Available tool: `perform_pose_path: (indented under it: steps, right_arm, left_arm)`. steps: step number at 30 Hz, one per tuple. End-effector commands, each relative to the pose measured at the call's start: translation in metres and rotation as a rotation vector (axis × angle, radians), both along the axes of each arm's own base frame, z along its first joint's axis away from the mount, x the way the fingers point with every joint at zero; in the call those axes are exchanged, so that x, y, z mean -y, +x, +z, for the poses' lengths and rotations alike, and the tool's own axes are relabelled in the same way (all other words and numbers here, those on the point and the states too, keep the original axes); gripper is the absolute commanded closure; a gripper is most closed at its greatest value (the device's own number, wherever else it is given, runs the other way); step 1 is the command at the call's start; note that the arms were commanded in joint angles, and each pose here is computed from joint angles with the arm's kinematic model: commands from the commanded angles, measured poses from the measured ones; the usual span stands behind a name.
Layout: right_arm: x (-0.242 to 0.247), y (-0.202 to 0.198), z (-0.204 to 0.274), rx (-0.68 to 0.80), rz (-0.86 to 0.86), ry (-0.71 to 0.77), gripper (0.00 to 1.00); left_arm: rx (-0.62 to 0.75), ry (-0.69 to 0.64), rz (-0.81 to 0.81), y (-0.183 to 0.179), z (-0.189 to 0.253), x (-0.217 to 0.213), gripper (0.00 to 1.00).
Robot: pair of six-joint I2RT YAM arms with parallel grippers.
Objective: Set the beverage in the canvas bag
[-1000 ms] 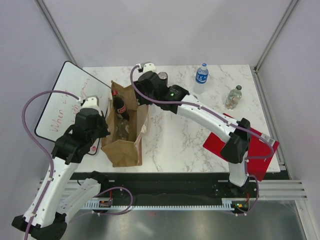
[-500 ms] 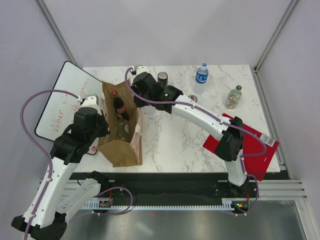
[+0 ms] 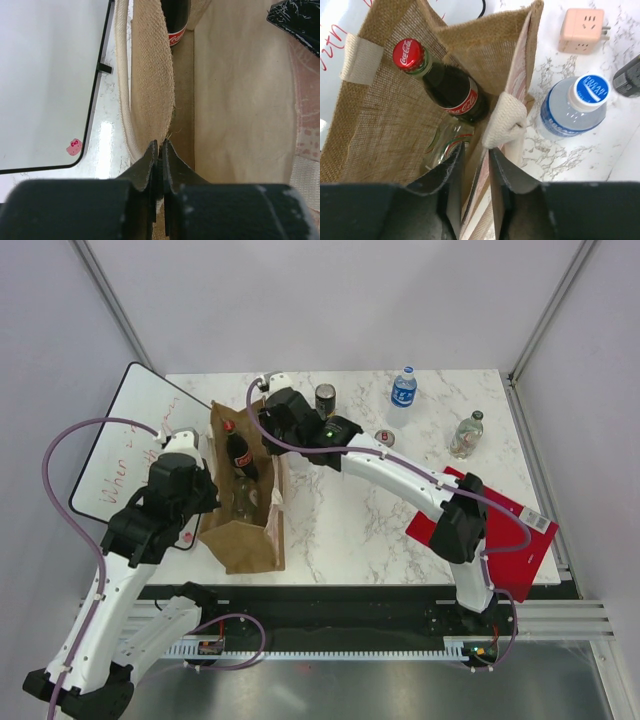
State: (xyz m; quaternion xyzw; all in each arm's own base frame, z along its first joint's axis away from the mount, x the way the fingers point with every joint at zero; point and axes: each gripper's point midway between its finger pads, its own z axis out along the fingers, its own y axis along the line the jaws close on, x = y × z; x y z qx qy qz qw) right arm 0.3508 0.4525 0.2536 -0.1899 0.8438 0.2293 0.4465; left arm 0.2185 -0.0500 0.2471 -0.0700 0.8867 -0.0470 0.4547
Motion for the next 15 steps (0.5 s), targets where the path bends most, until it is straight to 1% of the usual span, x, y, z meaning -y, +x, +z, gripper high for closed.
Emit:
perform_pose_path:
  steps: [1, 3, 4, 6, 7, 9, 10, 12, 13, 15]
  right_arm:
    - [0.007, 0.004, 0.062, 0.112, -0.022, 0.115, 0.6]
    - [0.011, 0.002, 0.068, 0.123, -0.027, 0.118, 0.51]
    - [0.017, -0.001, 0.079, 0.135, -0.033, 0.132, 0.44]
    - [0.024, -0.004, 0.084, 0.146, -0.036, 0.126, 0.39]
    - [0.032, -0.008, 0.097, 0.164, -0.039, 0.142, 0.35]
    - [0.046, -0.014, 0.109, 0.176, -0.042, 0.153, 0.31]
    - [0.053, -0.015, 0.112, 0.178, -0.05, 0.153, 0.25]
    - [0.074, -0.017, 0.117, 0.181, -0.082, 0.149, 0.18]
    - [0.085, -0.015, 0.118, 0.183, -0.106, 0.141, 0.12]
    - [0.114, -0.008, 0.116, 0.173, -0.167, 0.117, 0.03]
  left_arm:
    - [0.03, -0.021, -0.008, 0.001, 0.017, 0.003, 0.8]
    - [0.031, -0.024, -0.012, 0.001, 0.019, 0.003, 0.7]
    - [0.031, -0.022, -0.012, -0.001, 0.021, 0.003, 0.6]
    - [0.036, -0.018, -0.004, -0.001, 0.023, 0.001, 0.51]
    - [0.041, -0.015, -0.002, -0.002, 0.025, -0.001, 0.45]
    - [0.046, -0.009, 0.0, -0.003, 0.027, -0.002, 0.39]
    - [0.052, -0.008, 0.0, -0.004, 0.03, -0.003, 0.34]
    - [0.066, -0.009, -0.001, -0.006, 0.036, -0.004, 0.29]
    - [0.069, -0.006, -0.004, -0.006, 0.038, -0.005, 0.23]
    - [0.082, -0.01, -0.012, -0.008, 0.046, -0.005, 0.15]
